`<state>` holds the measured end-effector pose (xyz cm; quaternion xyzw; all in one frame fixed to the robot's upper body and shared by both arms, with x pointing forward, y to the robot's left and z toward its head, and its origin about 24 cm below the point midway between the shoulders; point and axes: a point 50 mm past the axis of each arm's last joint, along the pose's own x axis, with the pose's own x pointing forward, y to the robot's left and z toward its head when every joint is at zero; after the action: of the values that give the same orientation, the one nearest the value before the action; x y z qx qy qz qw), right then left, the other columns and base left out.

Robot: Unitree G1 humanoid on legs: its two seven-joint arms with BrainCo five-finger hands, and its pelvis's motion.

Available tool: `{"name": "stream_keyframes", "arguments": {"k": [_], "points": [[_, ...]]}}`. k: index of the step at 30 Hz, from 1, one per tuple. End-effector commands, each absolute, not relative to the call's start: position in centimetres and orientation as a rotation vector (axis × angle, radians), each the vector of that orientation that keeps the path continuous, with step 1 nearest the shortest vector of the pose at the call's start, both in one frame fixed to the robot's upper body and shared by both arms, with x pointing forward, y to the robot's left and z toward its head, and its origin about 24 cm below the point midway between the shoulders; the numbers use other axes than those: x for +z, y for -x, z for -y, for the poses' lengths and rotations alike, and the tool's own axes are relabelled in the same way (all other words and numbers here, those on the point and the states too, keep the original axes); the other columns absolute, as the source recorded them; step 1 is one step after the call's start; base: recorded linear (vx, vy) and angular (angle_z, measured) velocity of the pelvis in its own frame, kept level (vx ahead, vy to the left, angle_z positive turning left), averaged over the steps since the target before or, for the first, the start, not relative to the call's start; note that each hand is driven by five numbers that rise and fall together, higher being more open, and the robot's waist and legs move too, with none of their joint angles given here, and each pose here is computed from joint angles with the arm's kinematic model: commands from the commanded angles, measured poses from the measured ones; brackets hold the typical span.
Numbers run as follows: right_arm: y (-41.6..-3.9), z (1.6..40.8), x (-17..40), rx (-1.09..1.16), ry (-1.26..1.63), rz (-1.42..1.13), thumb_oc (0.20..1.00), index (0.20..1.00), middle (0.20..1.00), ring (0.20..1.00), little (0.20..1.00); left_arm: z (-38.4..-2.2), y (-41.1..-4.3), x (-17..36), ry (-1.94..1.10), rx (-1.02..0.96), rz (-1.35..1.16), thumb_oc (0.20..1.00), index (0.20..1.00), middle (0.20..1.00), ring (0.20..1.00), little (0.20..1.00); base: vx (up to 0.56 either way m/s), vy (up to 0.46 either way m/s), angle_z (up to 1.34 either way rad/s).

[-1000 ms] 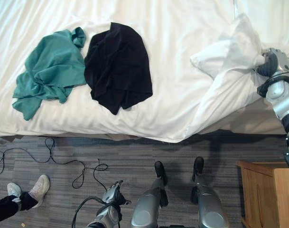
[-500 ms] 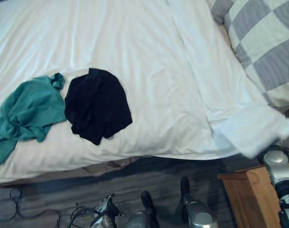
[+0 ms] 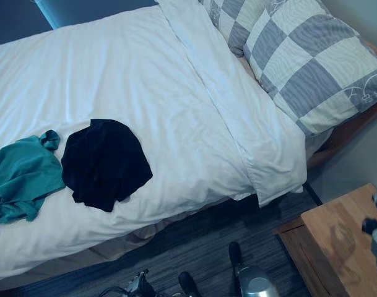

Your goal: Tidy up the quilt and then pick up the clothes from the bed and put them into the laundry hamper.

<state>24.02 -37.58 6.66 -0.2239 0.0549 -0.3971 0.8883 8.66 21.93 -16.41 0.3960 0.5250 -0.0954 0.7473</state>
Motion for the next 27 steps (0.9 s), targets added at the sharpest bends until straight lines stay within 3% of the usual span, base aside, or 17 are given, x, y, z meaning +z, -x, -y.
{"name": "stream_keyframes", "arguments": {"k": [1,8,13,16,19,22,23,24,25,26,27], "points": [[-29.7,35.3,15.3,-0.776,0.472,0.248,0.2,0.2,0.2,0.2,0.2,-23.7,-10.7,-15.6,-0.92,-0.138,-1.115,1.0,1.0,1.0,1.0,1.0,-0.09,-0.01,-0.08],[-35.7,30.9,18.7,-0.633,0.414,0.27,0.2,0.2,0.2,0.2,0.2,-22.9,-13.4,-14.8,-0.913,-0.123,-1.008,1.0,1.0,1.0,1.0,1.0,-0.09,-0.016,0.18],[-36.7,29.6,11.0,-0.586,0.47,-0.096,0.2,0.2,0.2,0.2,0.2,-21.1,-16.6,-13.9,-0.992,-0.196,-0.872,1.0,1.0,1.0,1.0,1.0,-0.09,-0.026,0.12],[-32.9,28.9,2.0,-0.544,0.458,-0.403,0.2,0.2,0.2,0.2,0.2,-20.9,-16.6,-13.9,-0.989,-0.176,-0.877,1.0,1.0,1.0,1.0,1.0,0.0,-0.014,0.08],[-25.8,27.8,-6.4,-0.528,0.383,-0.691,0.2,0.2,0.2,0.2,0.2,-21.1,-15.9,-14.3,-1.006,-0.162,-0.921,1.0,1.0,1.0,1.0,1.0,0.06,0.02,0.08],[-18.4,27.7,-11.3,-0.587,0.289,-0.917,0.2,0.2,0.2,0.2,0.2,-21.8,-14.6,-14.7,-0.98,-0.119,-0.985,1.0,1.0,1.0,1.0,1.0,0.1,0.068,0.01],[-13.6,27.2,-13.6,-0.573,0.287,-1.068,0.2,0.2,0.2,0.2,0.2,-22.1,-13.8,-14.9,-0.986,-0.118,-1.009,1.0,1.0,1.0,1.0,1.0,0.1,0.079,0.02],[-13.6,27.2,-13.6,-0.572,0.287,-1.068,0.2,0.2,0.2,0.2,0.2,-22.2,-13.8,-14.9,-0.986,-0.118,-1.009,1.0,1.0,1.0,1.0,1.0,0.09,0.092,0.03],[-11.2,26.8,-14.6,-0.525,0.323,-1.155,0.2,0.2,0.2,0.2,0.2,-22.3,-13.7,-14.9,-0.998,-0.131,-1.01,1.0,1.0,1.0,1.0,1.0,0.05,0.044,-0.05],[-9.8,26.5,-15.1,-0.479,0.356,-1.201,0.536,0.536,0.536,0.536,0.536,-22.5,-13.5,-14.9,-1.011,-0.14,-1.009,1.0,1.0,1.0,1.0,1.0,0.05,0.044,-0.09],[-9.8,26.4,-15.1,-0.478,0.356,-1.201,0.536,0.536,0.536,0.536,0.536,-22.5,-13.5,-14.9,-1.012,-0.14,-1.01,1.0,1.0,1.0,1.0,1.0,0.0,0.096,-0.15]]}}
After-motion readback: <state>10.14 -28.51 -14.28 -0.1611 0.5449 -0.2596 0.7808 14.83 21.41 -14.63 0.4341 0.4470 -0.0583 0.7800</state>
